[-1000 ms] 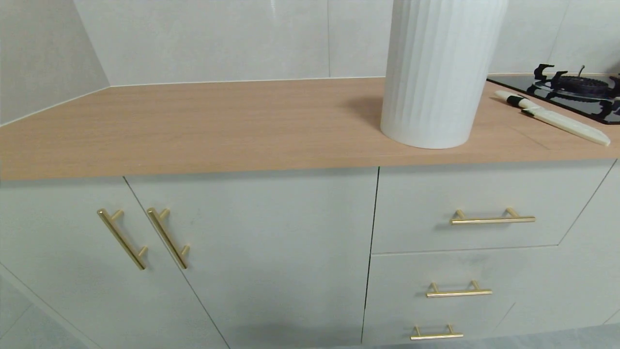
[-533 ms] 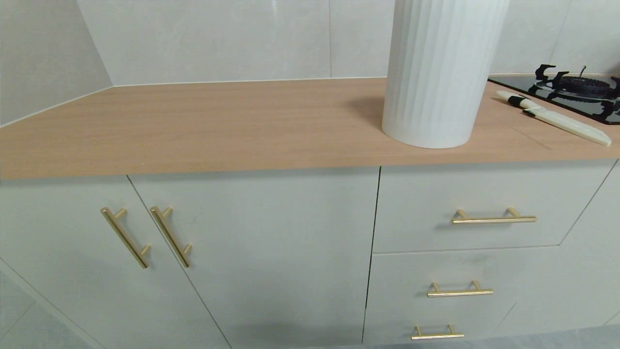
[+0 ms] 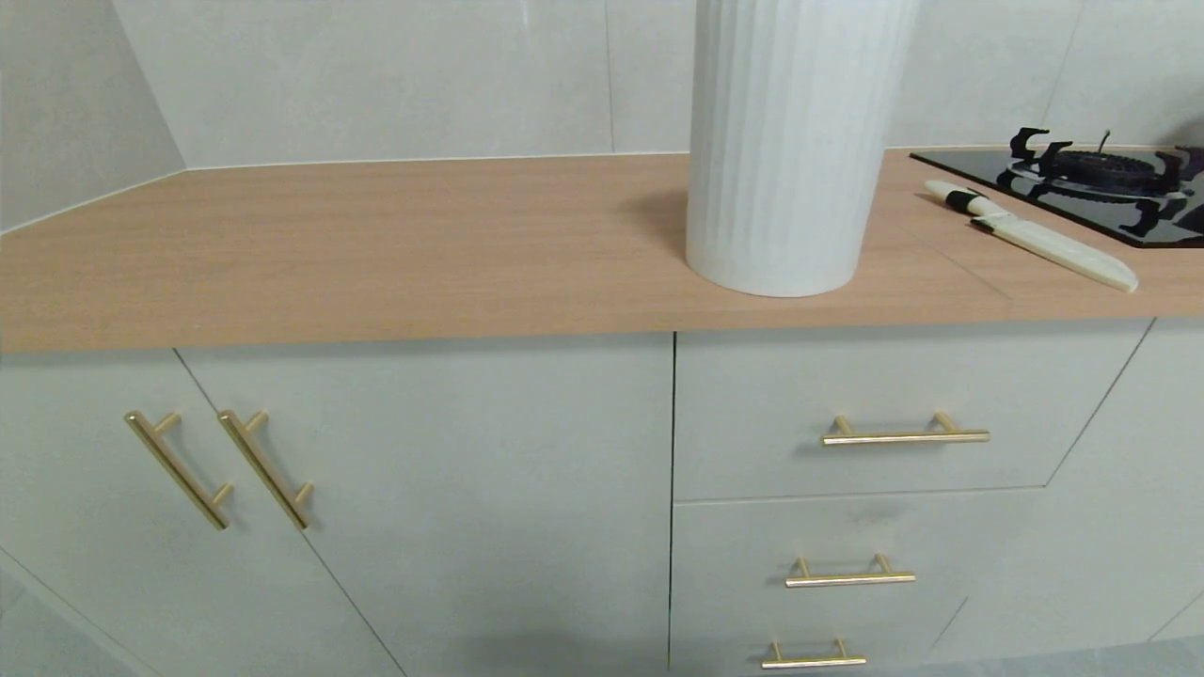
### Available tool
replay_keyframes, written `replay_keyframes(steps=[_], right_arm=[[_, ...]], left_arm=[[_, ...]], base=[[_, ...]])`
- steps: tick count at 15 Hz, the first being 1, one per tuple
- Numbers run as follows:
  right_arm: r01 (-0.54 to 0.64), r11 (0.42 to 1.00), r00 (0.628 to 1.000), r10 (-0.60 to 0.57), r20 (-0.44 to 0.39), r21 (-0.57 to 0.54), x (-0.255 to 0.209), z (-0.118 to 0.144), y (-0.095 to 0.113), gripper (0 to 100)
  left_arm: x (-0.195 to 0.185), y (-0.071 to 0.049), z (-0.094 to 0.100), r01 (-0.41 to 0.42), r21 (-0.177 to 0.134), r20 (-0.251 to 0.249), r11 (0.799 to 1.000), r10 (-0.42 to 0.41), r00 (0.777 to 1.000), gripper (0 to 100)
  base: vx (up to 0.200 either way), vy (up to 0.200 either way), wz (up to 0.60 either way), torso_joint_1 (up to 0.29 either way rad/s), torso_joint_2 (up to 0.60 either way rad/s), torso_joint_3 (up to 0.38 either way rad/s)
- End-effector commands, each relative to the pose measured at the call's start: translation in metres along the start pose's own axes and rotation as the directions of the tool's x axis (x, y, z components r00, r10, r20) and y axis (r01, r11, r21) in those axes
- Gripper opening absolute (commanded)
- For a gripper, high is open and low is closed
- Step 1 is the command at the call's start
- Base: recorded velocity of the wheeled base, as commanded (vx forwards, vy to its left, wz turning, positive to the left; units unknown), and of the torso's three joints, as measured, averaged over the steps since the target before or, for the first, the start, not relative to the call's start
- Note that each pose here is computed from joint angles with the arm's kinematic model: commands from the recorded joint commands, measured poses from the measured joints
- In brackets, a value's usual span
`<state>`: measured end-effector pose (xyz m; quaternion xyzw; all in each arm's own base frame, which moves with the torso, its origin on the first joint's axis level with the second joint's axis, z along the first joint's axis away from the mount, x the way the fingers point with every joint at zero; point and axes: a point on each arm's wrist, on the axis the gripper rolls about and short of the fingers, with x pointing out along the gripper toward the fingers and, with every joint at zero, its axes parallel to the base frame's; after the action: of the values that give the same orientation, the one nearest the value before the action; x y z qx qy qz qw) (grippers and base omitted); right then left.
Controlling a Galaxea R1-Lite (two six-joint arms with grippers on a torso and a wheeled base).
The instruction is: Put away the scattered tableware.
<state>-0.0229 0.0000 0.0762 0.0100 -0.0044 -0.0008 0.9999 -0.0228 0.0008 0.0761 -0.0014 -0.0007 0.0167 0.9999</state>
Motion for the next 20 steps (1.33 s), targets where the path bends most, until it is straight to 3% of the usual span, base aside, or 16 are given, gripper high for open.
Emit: replay_keyframes(steps=[1, 3, 12, 15, 20], right_arm=[[0.000, 1.000, 1.000, 0.000, -0.001, 0.000, 0.0001, 0.0001, 0.0000, 100], [0.000, 1.000, 1.000, 0.000, -0.001, 0.000, 0.0001, 0.0001, 0.0000, 100], [0.000, 1.000, 1.000, 0.000, -0.001, 0.001, 0.0001, 0.0001, 0.0000, 100], [0.000, 1.000, 1.000, 0.000, -0.001, 0.001, 0.0001, 0.0001, 0.0000, 100], [0.000, 1.000, 1.000, 0.000, -0.001, 0.000, 0.0001, 0.0001, 0.0000, 100]], left_arm=[[0.0000, 0.0000, 0.0000, 0.000, 0.000, 0.000, 1.000, 0.000, 1.000, 100], [0.0000, 0.0000, 0.0000, 0.000, 0.000, 0.000, 1.000, 0.000, 1.000, 100], [0.0000, 0.0000, 0.0000, 0.001, 0.000, 0.000, 1.000, -0.001, 1.000, 100], [0.0000, 0.0000, 0.0000, 0.000, 0.000, 0.000, 1.000, 0.000, 1.000, 100], [0.0000, 0.0000, 0.0000, 0.001, -0.002, 0.000, 1.000, -0.001, 1.000, 100]], base=[[0.000, -0.200, 0.00, 0.002, 0.00, 0.007], [0.000, -0.200, 0.00, 0.007, 0.00, 0.005], [0.000, 0.000, 0.00, 0.000, 0.00, 0.000], [0.200, 0.000, 0.00, -0.001, 0.00, 0.004], [0.000, 0.000, 0.00, 0.000, 0.00, 0.000]])
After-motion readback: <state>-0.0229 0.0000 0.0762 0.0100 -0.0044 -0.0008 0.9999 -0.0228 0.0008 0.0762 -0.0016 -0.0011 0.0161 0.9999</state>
